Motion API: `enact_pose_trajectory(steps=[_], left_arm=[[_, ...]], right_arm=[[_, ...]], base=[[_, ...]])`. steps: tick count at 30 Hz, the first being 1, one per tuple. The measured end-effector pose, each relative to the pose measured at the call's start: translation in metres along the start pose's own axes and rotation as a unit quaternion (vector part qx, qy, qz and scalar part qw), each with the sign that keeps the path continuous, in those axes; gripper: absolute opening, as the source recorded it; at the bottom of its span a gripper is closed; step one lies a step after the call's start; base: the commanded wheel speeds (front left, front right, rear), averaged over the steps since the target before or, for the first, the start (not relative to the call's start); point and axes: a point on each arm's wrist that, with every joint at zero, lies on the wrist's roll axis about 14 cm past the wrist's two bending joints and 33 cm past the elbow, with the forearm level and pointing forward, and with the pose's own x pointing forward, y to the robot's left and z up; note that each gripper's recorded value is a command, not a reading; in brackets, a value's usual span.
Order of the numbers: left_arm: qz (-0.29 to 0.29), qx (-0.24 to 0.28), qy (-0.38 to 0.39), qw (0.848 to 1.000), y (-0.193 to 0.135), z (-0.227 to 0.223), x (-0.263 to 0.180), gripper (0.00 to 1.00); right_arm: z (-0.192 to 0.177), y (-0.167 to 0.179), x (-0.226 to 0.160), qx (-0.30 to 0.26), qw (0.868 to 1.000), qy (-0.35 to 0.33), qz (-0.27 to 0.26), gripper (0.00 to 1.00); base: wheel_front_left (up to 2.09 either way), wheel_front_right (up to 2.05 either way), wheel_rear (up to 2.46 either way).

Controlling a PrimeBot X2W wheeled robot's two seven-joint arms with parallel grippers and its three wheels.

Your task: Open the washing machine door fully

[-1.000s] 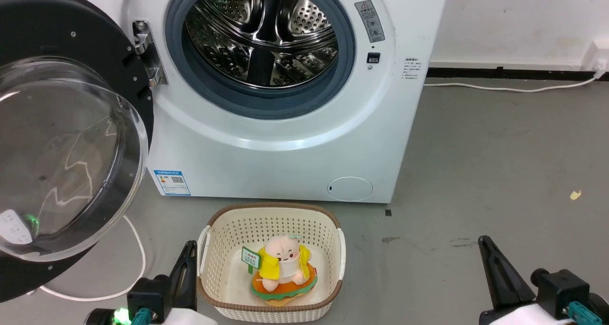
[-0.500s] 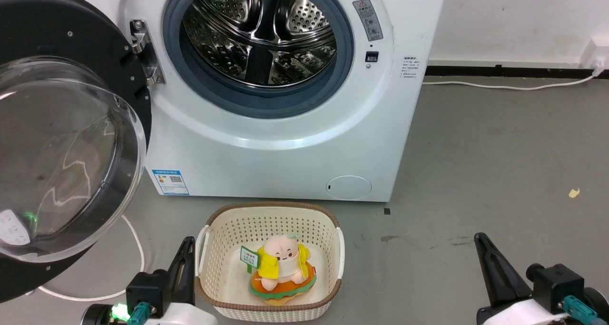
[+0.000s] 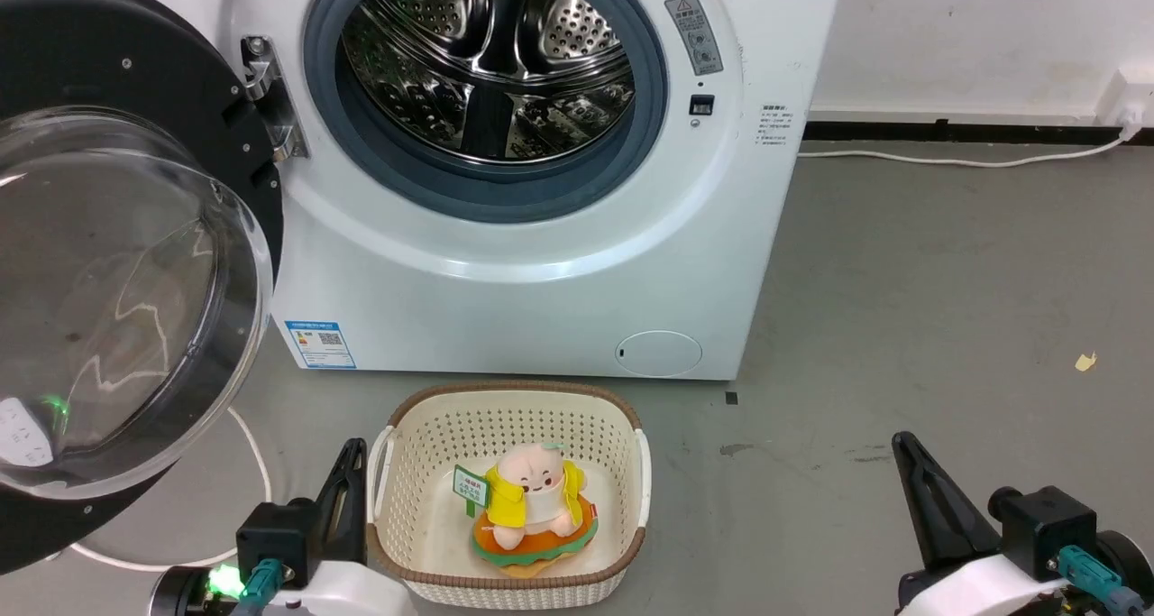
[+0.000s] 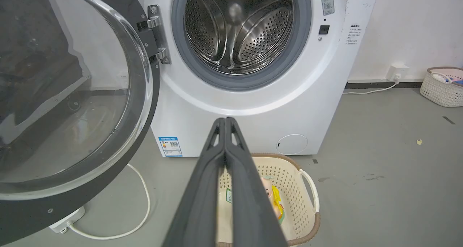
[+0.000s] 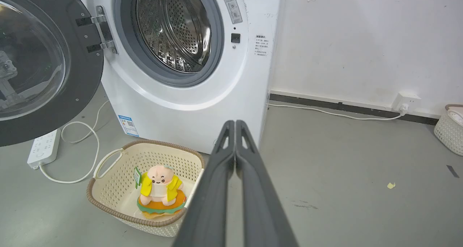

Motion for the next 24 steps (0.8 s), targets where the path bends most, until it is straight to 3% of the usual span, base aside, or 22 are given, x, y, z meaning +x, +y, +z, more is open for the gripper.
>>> enact_pose_trajectory(steps=[24], left_arm=[[0.003,0.007,0.007,1.0,0.0017,0.0035,0.0071,0.0]], right_arm=[[-0.0012,0.0017,0.0042,-0.013,1.0,0.013,0.003,0.0]], base=[[0.0,0.0,0.0]])
